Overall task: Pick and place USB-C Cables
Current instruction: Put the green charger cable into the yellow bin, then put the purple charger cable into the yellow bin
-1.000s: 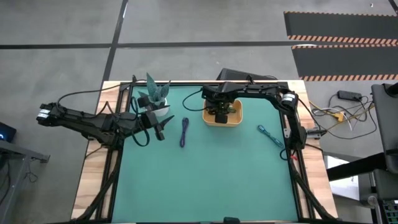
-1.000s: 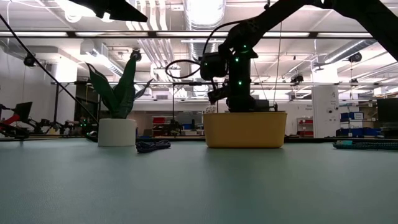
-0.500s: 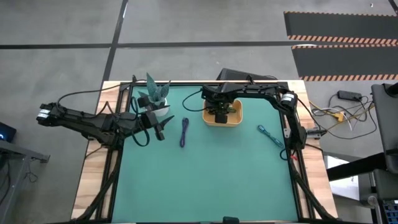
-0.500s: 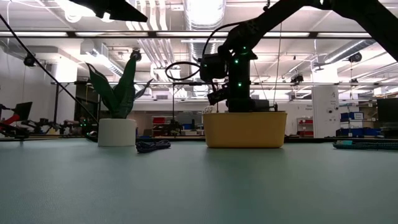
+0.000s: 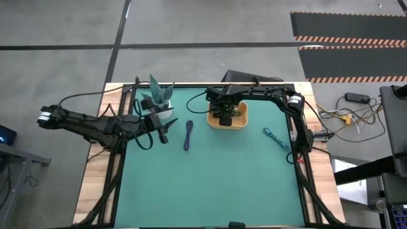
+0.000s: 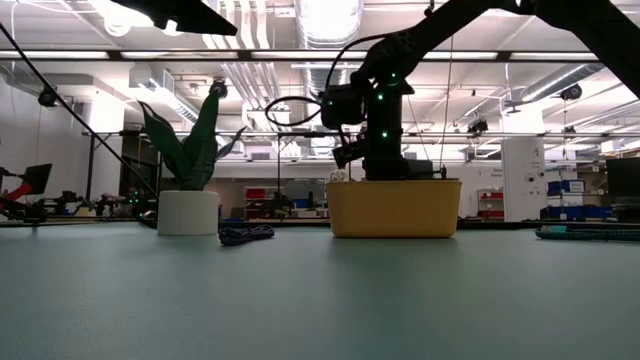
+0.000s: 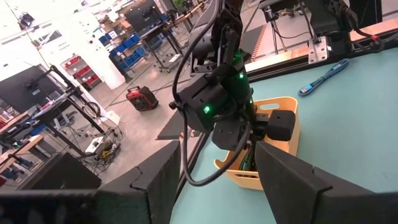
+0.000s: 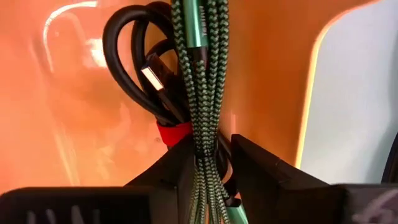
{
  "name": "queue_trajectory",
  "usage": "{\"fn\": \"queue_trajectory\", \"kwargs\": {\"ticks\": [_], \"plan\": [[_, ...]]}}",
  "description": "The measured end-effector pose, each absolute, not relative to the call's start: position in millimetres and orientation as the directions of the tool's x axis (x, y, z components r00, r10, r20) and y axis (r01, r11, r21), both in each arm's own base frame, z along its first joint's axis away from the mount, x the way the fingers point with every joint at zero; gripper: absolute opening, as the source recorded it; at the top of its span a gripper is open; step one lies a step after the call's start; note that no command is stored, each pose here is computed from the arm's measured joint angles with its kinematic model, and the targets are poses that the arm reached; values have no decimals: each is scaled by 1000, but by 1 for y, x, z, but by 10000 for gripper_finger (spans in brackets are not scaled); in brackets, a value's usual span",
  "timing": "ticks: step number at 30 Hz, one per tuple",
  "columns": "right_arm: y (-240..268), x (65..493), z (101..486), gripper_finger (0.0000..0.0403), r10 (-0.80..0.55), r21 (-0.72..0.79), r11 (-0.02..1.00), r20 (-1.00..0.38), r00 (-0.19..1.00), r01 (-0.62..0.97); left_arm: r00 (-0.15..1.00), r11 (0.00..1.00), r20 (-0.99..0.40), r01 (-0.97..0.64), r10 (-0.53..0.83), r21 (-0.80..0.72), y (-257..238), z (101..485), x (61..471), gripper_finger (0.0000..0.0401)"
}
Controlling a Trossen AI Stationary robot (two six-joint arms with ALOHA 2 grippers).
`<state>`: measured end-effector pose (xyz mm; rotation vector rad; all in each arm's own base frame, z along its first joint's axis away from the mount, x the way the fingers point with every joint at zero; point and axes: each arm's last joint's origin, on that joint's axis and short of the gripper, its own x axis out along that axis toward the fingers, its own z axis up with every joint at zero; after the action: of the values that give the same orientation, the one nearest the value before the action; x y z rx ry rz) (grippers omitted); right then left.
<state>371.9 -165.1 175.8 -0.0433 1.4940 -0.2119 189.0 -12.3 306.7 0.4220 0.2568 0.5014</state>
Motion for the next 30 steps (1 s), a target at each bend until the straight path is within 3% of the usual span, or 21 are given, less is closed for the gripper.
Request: {"fn": "queue_trajectory", "kwargs": {"ticks": [16,24,30], "plan": [[-140,355,246,96,-203,-159,958,-963,174,240,845,796,-149,-404,513,451,-12,300,189,192],[-97,345,282,95,-220,-158,965,-924,314,211,841,822,-168,-427,514,376,-12,291,189,192],[-61,332,290,95,-223,-162,974,-820,527,161,838,850,-183,-470,514,236,-12,285,189,192]]}}
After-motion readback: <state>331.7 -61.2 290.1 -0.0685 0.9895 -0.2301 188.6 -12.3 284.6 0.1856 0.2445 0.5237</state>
